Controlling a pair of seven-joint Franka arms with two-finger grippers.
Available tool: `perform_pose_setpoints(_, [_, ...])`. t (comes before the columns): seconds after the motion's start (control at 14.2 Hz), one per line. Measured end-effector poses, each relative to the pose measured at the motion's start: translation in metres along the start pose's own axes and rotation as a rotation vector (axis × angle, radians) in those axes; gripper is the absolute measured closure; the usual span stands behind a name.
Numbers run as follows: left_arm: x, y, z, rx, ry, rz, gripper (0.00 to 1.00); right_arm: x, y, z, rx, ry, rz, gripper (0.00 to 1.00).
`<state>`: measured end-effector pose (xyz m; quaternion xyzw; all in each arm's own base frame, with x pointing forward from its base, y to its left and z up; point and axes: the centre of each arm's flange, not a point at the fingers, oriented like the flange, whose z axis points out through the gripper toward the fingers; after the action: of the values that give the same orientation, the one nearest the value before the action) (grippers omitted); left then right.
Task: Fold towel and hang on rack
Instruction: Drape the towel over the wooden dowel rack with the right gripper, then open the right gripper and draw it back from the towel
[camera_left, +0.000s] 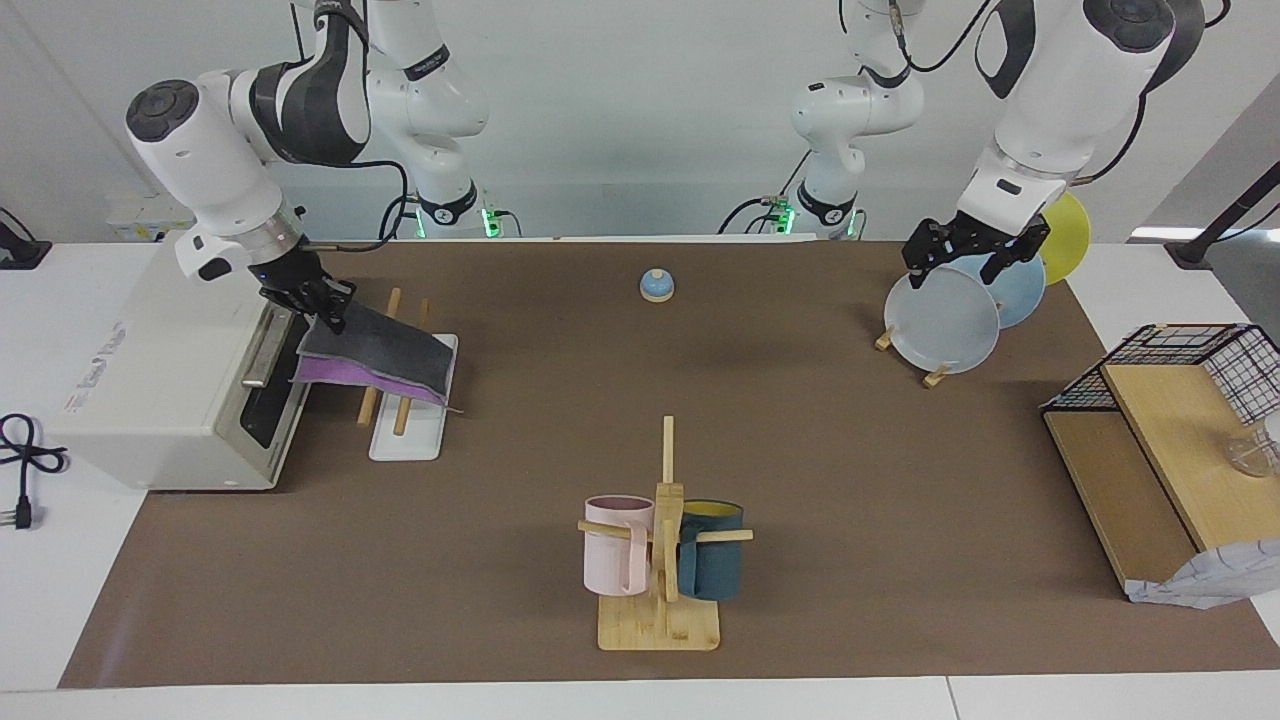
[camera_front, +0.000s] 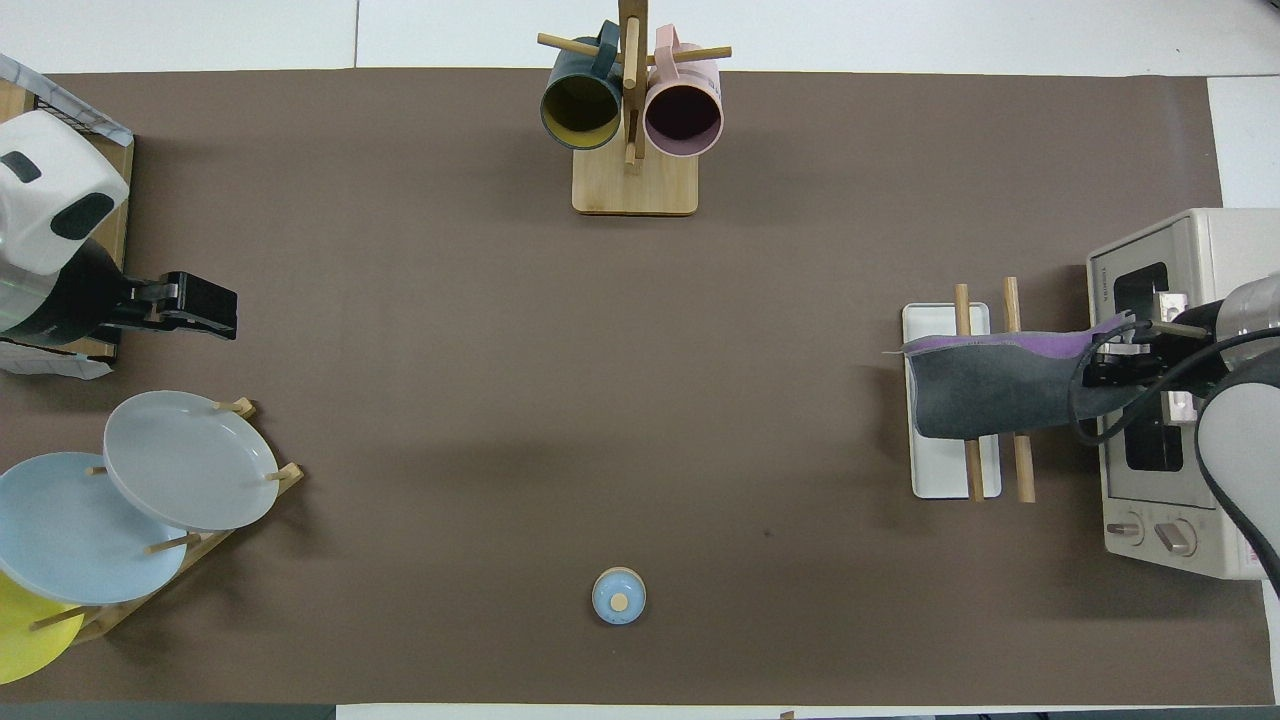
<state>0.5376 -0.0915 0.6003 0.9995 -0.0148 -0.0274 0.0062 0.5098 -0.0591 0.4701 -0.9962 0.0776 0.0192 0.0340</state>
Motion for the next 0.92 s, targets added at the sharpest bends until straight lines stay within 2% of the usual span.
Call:
perform_pose_setpoints(0.14, [0.0,0.0,0.0,-0.012,-0.002,-0.002,0.0,0.0,0.003,0.0,-0.002,0.002,-0.014,0.78])
perform_pose_setpoints(0.42, [0.0,-0.002,0.0,-0.014,-0.002,-0.007,0.0,0.001,0.007,-0.006,-0.038,0.012,-0.046,0.39])
perform_pose_setpoints(0.63, [0.0,-0.003,0.0,-0.014,-0.002,-0.008,0.0,0.006,0.001,-0.031,-0.049,0.04,-0.064,0.07])
perform_pose_setpoints(0.7, [0.0,-0.004,0.0,-0.014,-0.002,-0.009,0.0,0.007,-0.003,-0.045,-0.05,0.032,-0.07,0.0])
perform_pose_setpoints(0.92, [0.001,-0.009,0.0,-0.015,-0.003,-0.02,0.0,0.005,-0.019,-0.094,-0.05,0.008,-0.097,0.0])
